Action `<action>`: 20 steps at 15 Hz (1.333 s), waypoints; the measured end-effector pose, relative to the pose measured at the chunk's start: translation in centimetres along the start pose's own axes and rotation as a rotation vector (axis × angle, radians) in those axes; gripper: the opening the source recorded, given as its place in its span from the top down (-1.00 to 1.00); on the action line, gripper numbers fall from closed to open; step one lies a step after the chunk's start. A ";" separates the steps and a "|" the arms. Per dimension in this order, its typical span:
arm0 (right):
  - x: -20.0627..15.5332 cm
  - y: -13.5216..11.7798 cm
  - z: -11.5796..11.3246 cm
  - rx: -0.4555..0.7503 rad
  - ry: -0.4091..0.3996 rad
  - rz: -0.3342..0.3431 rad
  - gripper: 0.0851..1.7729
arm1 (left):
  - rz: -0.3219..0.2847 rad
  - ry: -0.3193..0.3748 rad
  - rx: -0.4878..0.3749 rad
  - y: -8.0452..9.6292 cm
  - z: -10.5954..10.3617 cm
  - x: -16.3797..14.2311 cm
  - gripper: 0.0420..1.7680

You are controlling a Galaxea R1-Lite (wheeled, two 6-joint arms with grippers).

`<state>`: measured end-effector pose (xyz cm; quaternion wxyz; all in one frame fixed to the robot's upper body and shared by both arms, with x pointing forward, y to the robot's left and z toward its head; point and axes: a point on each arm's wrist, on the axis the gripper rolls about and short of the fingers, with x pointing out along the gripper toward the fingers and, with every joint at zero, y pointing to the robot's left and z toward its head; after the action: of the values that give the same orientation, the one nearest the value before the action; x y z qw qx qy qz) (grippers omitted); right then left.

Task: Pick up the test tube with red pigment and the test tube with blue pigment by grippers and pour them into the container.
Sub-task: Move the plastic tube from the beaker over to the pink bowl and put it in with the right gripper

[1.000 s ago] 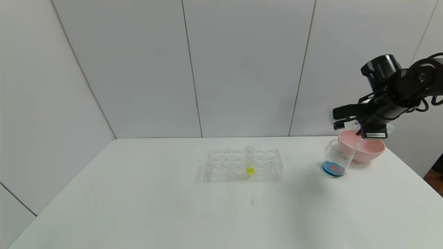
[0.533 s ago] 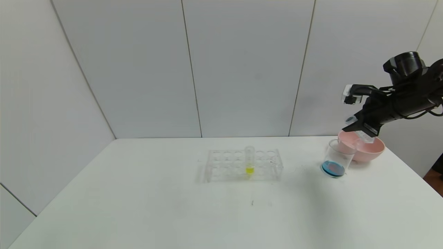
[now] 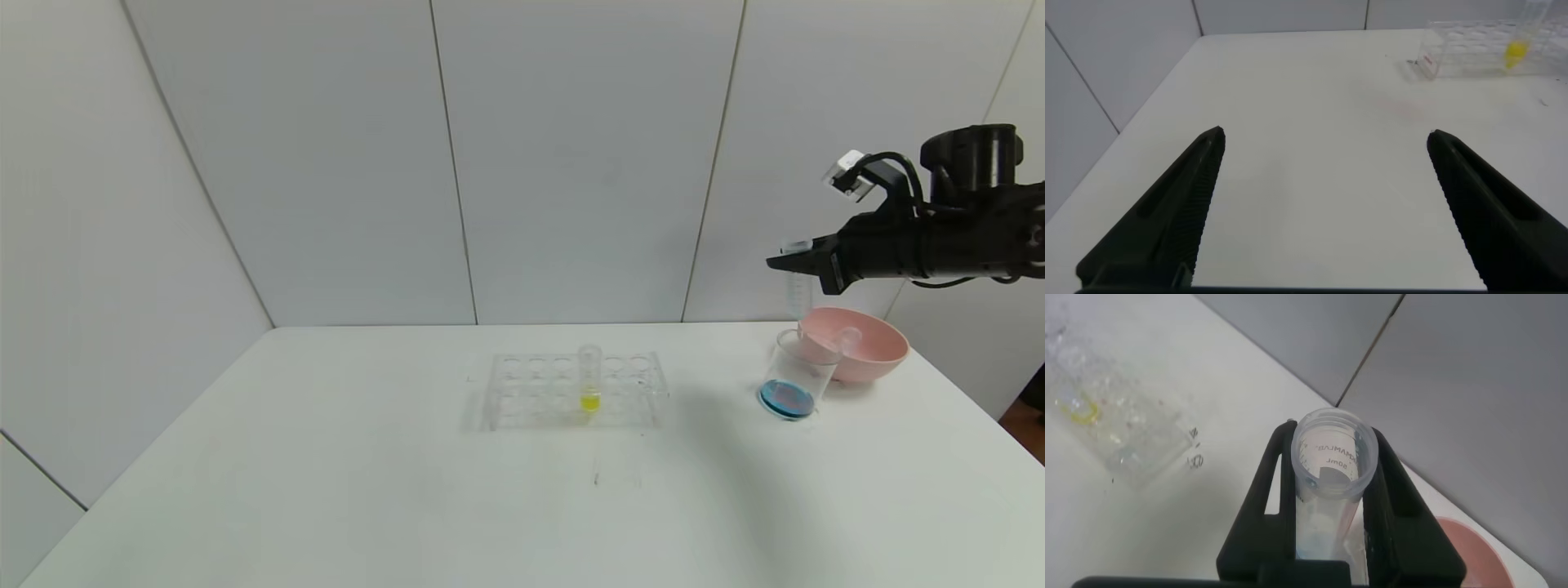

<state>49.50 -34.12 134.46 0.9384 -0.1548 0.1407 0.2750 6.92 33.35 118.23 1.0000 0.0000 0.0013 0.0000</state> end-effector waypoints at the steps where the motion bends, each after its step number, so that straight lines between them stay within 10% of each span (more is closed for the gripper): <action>1: -0.1 0.1 -0.3 0.038 -0.053 -0.022 0.48 | 0.000 0.000 0.000 0.0 0.0 0.0 -1.00; 9: -2.5 0.7 -3.8 0.218 -0.255 -0.295 0.48 | 0.000 0.000 0.000 0.0 0.0 0.0 -1.00; 20: -2.8 0.5 -6.1 0.290 -0.216 -0.320 0.48 | 0.000 -0.001 0.000 0.0 0.0 0.0 -1.00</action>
<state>45.87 -37.28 129.74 0.9920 -0.0085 0.0513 0.1148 6.92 33.35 118.24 1.0000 0.0000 0.0009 0.0000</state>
